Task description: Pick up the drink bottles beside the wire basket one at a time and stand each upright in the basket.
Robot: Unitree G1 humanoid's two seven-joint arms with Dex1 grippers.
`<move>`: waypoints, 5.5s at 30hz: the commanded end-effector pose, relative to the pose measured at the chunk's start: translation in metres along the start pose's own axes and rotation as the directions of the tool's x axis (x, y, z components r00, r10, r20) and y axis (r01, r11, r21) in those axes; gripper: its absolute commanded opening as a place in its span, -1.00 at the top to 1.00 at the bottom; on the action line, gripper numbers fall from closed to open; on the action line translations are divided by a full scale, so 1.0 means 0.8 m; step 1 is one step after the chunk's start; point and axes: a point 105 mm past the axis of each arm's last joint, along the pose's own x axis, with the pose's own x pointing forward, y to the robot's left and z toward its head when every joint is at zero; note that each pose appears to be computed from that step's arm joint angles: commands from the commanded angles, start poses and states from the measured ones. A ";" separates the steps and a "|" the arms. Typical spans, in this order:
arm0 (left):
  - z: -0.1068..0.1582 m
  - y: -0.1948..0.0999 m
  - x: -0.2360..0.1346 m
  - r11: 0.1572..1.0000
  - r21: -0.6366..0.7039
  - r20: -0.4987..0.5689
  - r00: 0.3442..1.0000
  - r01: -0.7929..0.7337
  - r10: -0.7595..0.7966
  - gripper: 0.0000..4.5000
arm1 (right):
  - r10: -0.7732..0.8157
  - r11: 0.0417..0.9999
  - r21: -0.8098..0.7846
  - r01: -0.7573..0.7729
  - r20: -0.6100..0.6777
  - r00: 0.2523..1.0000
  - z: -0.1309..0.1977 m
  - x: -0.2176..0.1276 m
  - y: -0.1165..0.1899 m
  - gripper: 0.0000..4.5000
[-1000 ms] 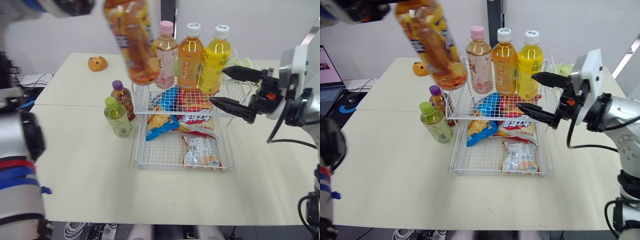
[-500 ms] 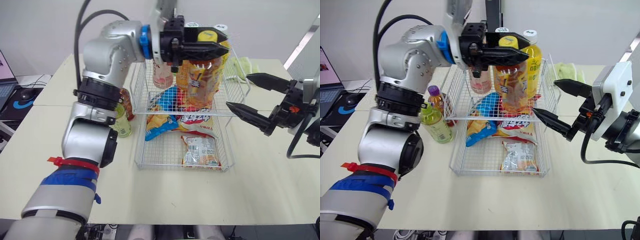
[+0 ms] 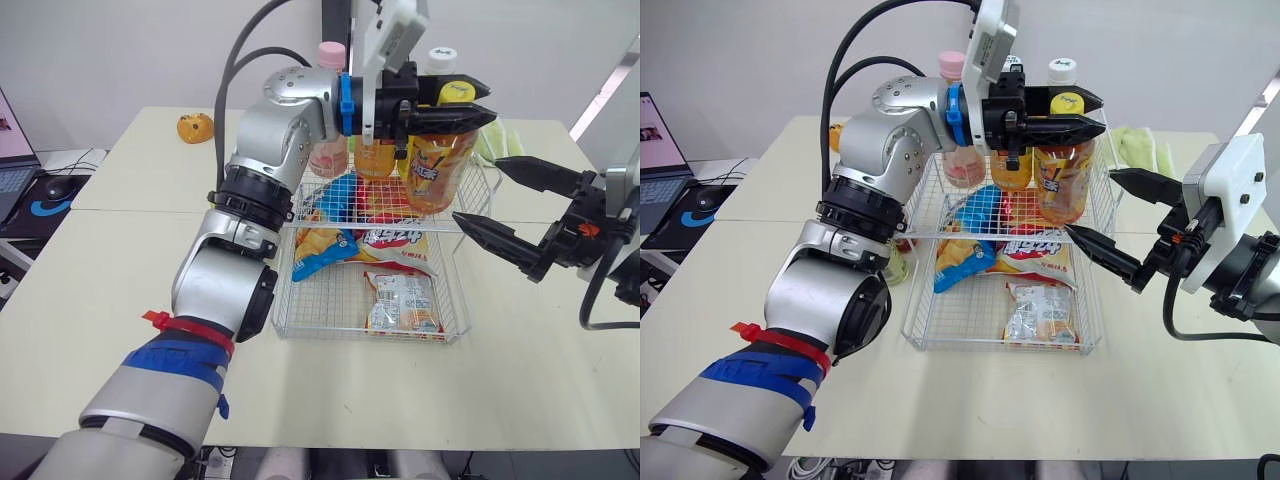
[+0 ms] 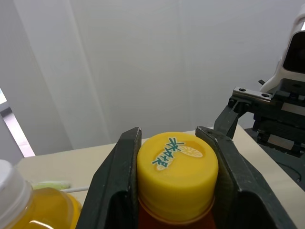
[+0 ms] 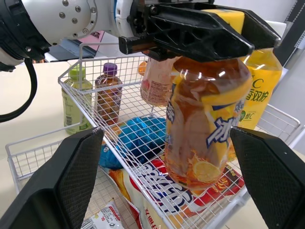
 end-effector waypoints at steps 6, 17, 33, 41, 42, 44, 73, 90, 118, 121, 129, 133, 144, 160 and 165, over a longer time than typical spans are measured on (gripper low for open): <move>0.040 0.001 0.000 0.998 0.060 0.075 0.997 0.014 -0.018 -0.78 | -0.023 0.999 -0.037 0.025 0.040 0.999 0.013 -0.004 -0.003 -1.00; 0.127 0.002 -0.054 0.994 0.093 0.260 0.965 -0.060 0.034 -0.99 | 0.053 0.998 -0.040 -0.050 0.085 0.995 0.027 0.004 0.005 -1.00; 0.058 -0.022 -0.288 0.607 0.132 0.060 0.617 -0.784 0.784 -0.99 | 0.439 0.890 0.046 -0.454 0.186 0.879 0.040 0.060 0.049 -1.00; -0.030 -0.168 -0.369 0.309 0.054 -0.100 0.303 -0.950 0.948 -0.99 | 0.550 0.817 0.036 -0.575 0.249 0.797 0.041 0.090 0.049 -1.00; -0.038 -0.186 -0.372 0.282 0.042 -0.126 0.275 -0.959 0.953 -0.99 | 0.556 0.813 0.034 -0.582 0.252 0.792 0.042 0.092 0.048 -1.00; -0.061 -0.229 -0.378 0.218 0.018 -0.200 0.210 -0.976 0.957 -0.99 | 0.572 0.800 0.034 -0.599 0.260 0.778 0.041 0.097 0.047 -1.00; -0.117 -0.101 -0.316 0.322 0.036 -0.191 0.310 -0.946 0.931 -0.99 | 0.466 0.879 -0.004 -0.478 0.230 0.855 0.037 0.085 0.036 -1.00; -0.139 -0.082 -0.315 0.292 0.040 -0.213 0.278 -0.955 0.937 -0.08 | 0.429 0.898 -0.002 -0.440 0.221 0.876 0.038 0.078 0.036 -1.00; 0.108 -0.081 -0.290 0.787 -0.065 -0.118 0.788 -0.614 0.604 0.39 | 0.376 0.921 0.020 -0.389 0.213 0.902 0.032 0.068 0.033 -1.00; 0.138 -0.077 -0.274 0.846 -0.067 -0.088 0.847 -0.529 0.524 0.39 | 0.356 0.930 0.019 -0.368 0.210 0.911 0.033 0.065 0.031 -1.00; 0.159 -0.057 -0.204 0.964 -0.094 0.008 0.969 -0.247 0.249 0.39 | 0.276 0.959 0.013 -0.284 0.190 0.942 0.032 0.051 0.033 -1.00; 0.125 -0.039 -0.156 0.986 -0.082 0.028 0.989 -0.143 0.146 0.39 | 0.213 0.976 0.009 -0.218 0.172 0.962 0.033 0.038 0.034 -1.00; 0.040 0.002 -0.115 0.986 0.032 -0.075 0.983 -0.166 0.168 0.39 | 0.100 0.994 0.022 -0.104 0.137 0.986 0.034 0.020 0.039 -1.00; 0.074 0.011 -0.115 0.987 -0.006 0.092 0.983 -0.160 0.160 -0.99 | 0.094 0.994 0.040 -0.100 0.130 0.987 0.035 0.021 0.039 -1.00; 0.114 0.014 -0.148 0.968 -0.001 0.154 0.956 -0.253 0.250 -0.99 | 0.140 0.988 0.048 -0.148 0.132 0.981 0.034 0.023 0.042 -1.00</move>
